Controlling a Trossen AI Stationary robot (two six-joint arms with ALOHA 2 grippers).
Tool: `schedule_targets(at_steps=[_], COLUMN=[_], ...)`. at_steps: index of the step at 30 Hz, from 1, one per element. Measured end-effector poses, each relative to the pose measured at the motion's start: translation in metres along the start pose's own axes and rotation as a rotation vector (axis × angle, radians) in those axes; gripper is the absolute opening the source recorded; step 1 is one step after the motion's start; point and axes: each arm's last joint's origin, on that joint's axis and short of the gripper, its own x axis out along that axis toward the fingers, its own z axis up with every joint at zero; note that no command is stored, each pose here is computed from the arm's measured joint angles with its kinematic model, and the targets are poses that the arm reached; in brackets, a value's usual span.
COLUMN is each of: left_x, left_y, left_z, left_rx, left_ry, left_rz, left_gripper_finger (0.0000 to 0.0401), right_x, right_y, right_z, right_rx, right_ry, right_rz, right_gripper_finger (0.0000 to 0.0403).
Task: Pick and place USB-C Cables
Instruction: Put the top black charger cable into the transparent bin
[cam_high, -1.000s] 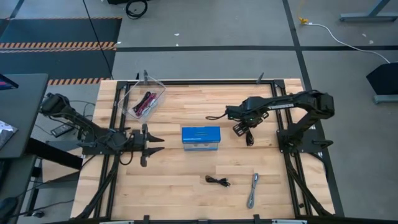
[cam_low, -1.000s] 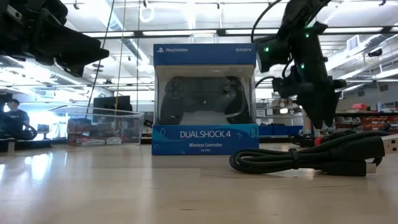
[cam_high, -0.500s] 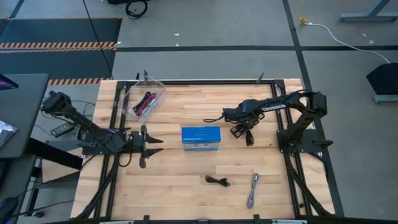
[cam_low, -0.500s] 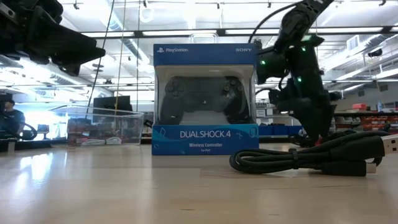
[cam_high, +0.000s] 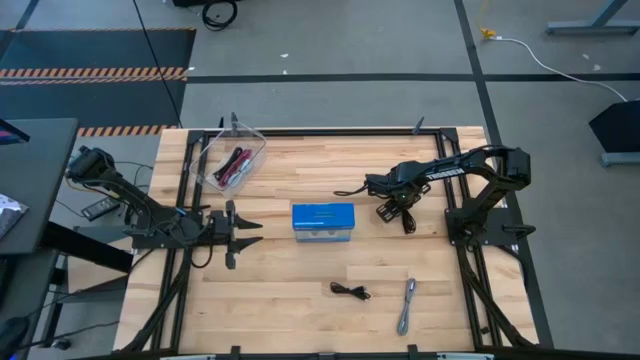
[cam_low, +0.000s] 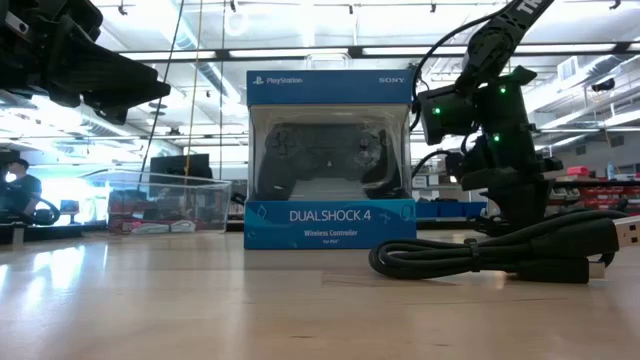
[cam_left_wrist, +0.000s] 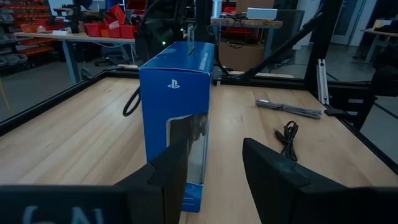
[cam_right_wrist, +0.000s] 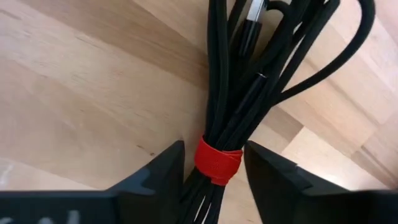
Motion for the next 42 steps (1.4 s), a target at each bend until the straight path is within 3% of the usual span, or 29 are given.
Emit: schedule_targets(at_steps=[8, 15, 20, 27, 34, 42], left_x=[0.0, 0.0, 0.0, 0.001, 0.006, 0.025], left_y=[0.0, 0.0, 0.002, 0.004, 0.012, 0.02], left_z=[0.0, 0.0, -0.002, 0.002, 0.018, 0.056], left_rx=[0.001, 0.002, 0.016, -0.012, -0.026, 0.017], left_ry=[0.0, 0.0, 0.012, -0.025, -0.146, -0.183], left_rz=[0.0, 0.008, 0.048, 0.104, 0.128, 0.117], left_gripper_finger=[0.016, 0.016, 0.016, 0.016, 0.016, 0.016], right_x=[-0.008, -0.013, -0.038, -0.11, -0.186, -0.231], right_y=[-0.002, -0.005, -0.01, -0.015, -0.008, 0.026], right_z=[-0.001, 0.0, 0.003, 0.0, -0.018, -0.035], right_rx=[-0.049, -0.084, -0.103, -0.167, -0.318, -0.555], right_ry=[-0.043, -0.06, -0.17, -0.478, -0.897, -1.318], right_rz=[0.024, 0.03, 0.034, 0.116, 0.102, 0.199], right_gripper_finger=[0.0051, 0.005, 0.005, 0.005, 0.005, 0.005])
